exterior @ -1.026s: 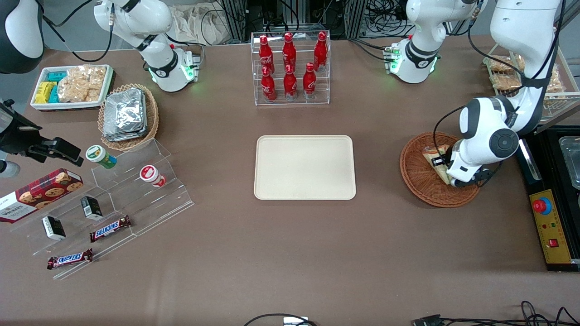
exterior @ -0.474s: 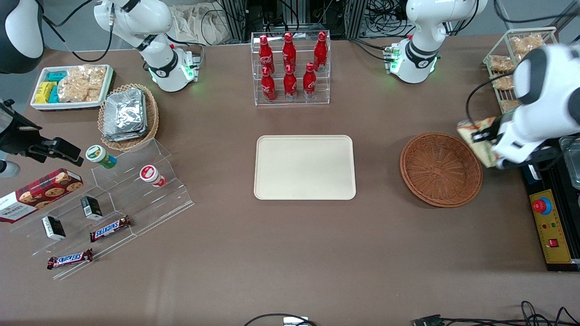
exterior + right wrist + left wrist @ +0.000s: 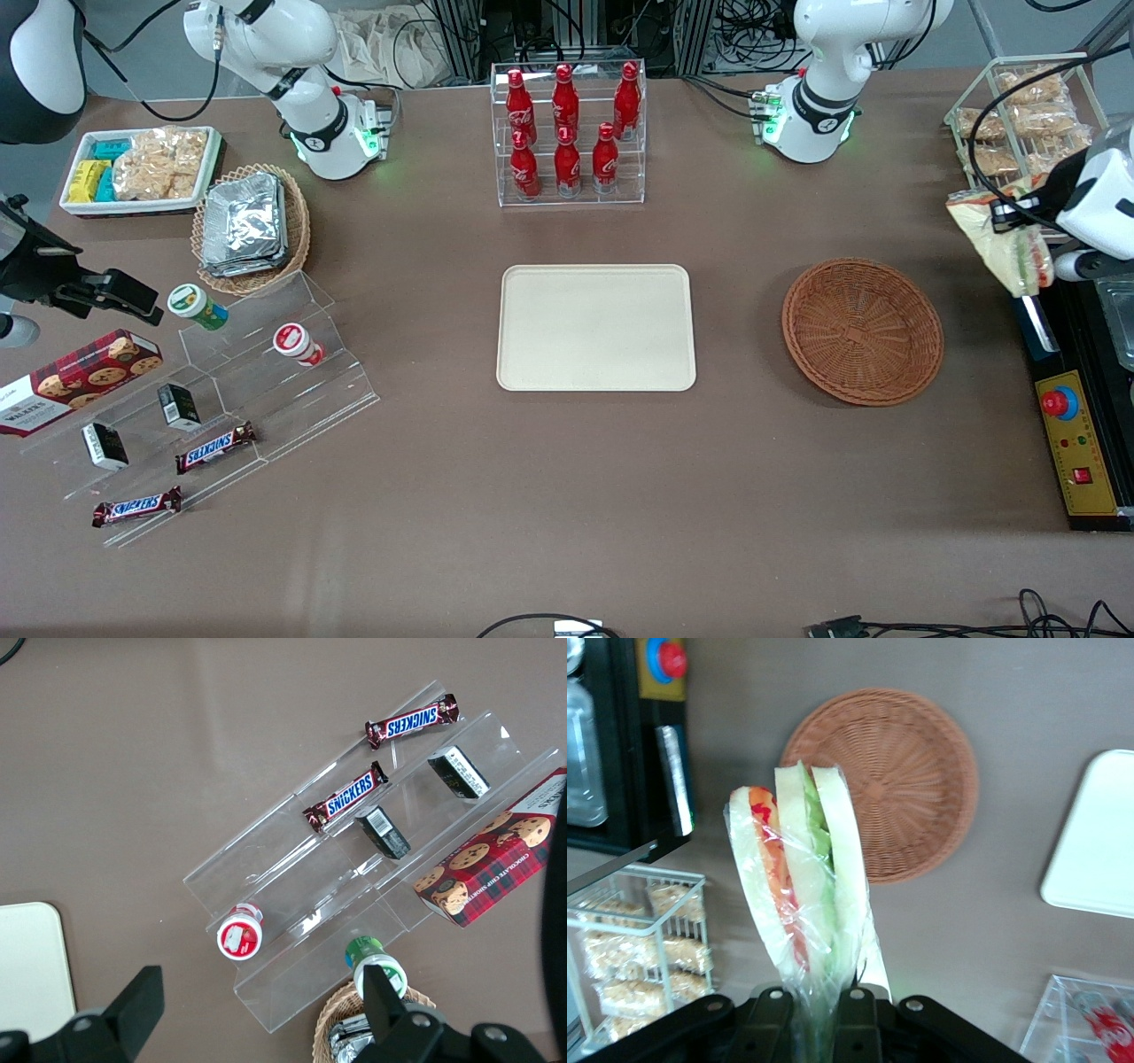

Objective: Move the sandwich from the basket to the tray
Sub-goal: 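Carry the held sandwich over the cream tray with the left gripper, then lower the sandwich onto the tray and open the left gripper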

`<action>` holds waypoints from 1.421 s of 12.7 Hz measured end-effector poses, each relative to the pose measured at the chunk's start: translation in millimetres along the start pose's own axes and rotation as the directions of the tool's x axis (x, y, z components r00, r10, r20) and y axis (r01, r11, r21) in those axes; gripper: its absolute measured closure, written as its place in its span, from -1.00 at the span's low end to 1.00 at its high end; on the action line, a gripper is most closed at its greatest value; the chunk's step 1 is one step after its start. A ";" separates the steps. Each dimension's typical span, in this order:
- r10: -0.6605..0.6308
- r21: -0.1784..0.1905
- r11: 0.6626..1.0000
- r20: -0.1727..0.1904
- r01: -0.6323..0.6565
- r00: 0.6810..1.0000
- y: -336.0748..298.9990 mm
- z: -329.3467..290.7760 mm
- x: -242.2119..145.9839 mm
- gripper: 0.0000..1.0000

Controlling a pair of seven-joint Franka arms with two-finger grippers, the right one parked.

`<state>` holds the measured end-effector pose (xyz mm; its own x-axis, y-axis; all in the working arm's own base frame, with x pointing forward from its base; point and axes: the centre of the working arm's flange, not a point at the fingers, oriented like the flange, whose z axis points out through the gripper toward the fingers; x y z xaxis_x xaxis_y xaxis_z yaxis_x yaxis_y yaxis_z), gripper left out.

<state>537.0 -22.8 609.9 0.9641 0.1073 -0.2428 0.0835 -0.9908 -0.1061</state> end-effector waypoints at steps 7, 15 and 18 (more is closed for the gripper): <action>-0.200 -0.012 0.979 0.048 0.201 0.979 303.6 40.1 -21.5 0.68; 0.045 0.043 0.998 -0.001 -0.044 0.999 402.3 200.9 -5.5 0.68; 0.182 0.093 0.980 -0.078 -0.175 0.980 412.3 280.3 -12.3 0.69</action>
<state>488.9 -409.6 298.9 0.9798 -0.0818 -0.1826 -0.1102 -0.9823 -0.1512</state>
